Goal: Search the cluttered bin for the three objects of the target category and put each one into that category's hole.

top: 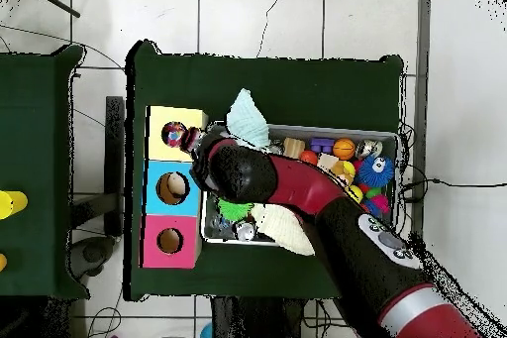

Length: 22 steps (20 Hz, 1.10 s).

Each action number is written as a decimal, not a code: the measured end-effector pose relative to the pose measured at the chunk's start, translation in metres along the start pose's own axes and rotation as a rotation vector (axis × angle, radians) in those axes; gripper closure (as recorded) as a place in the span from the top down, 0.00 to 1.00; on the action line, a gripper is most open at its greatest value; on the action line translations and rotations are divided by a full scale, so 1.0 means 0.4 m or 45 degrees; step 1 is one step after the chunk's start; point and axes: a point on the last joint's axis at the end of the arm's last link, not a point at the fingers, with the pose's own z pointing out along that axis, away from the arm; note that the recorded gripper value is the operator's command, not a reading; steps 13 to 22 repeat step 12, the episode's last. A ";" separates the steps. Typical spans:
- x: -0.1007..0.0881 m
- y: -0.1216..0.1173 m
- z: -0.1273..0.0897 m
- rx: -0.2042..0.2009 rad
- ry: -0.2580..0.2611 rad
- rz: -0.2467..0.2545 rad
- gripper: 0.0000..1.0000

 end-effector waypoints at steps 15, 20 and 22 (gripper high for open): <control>0.081 -0.002 -0.046 0.056 0.013 -0.048 0.00; 0.081 -0.002 -0.046 0.056 0.013 -0.048 0.00; 0.081 -0.002 -0.046 0.056 0.013 -0.048 0.00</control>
